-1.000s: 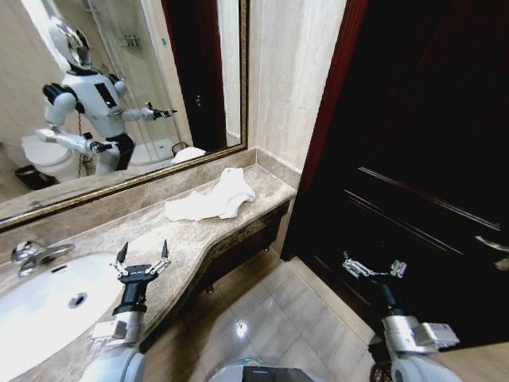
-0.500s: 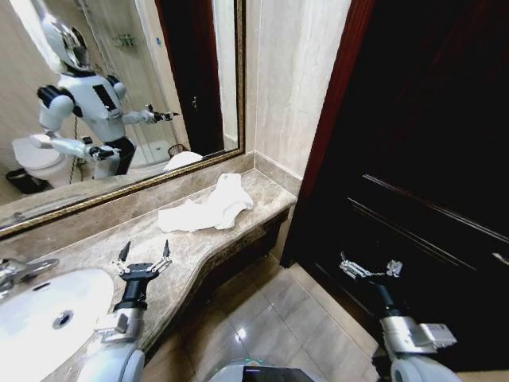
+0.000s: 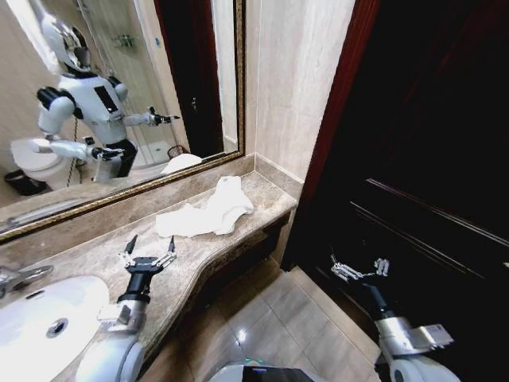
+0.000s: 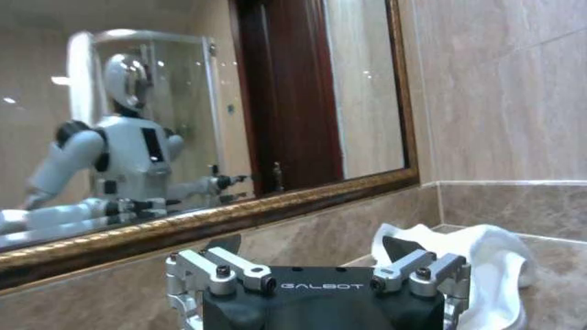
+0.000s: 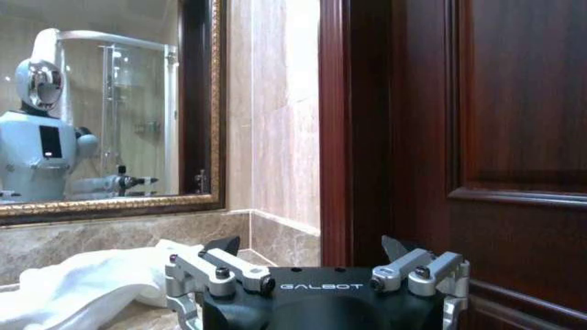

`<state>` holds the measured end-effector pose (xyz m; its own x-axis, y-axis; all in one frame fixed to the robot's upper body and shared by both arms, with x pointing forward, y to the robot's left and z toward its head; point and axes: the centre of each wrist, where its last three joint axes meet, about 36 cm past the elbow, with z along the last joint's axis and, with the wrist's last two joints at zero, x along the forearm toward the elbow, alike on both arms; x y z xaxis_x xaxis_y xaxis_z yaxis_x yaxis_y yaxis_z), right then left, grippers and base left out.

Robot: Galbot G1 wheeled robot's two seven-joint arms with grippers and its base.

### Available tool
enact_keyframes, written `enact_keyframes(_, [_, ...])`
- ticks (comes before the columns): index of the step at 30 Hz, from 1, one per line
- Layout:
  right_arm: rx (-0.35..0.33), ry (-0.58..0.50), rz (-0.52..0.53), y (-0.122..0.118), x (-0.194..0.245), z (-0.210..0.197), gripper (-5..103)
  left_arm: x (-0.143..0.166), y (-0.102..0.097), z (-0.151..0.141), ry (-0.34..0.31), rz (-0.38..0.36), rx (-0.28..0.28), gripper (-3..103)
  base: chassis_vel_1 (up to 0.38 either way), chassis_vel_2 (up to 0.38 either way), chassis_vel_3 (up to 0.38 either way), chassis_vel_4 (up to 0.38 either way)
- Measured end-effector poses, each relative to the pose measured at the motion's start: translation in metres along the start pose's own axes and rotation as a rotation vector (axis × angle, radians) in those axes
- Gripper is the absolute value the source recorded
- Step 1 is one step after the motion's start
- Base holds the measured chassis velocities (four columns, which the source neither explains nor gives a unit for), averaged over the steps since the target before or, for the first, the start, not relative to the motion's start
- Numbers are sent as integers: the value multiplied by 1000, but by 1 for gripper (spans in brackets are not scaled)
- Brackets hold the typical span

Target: Discard the used towel into the hamper.

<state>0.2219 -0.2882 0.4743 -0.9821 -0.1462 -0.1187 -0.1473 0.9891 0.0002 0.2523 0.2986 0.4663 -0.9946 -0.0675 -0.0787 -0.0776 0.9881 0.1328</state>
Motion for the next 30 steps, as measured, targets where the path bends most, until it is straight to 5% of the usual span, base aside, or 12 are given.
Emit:
enact_keyframes(9, [6,5,-7,1,-17,0,100,-37,8,-4,41,-21,52,100,0,0,0,0])
enact_keyframes(12, [19,16,-6,0,-21,1,100,-56,12,-10,72,28,78,100,0,0,0,0])
enact_keyframes(30, [28,34,63,-9,-29,8,100,-105,4,5,81,149,47,100,0,0,0,0])
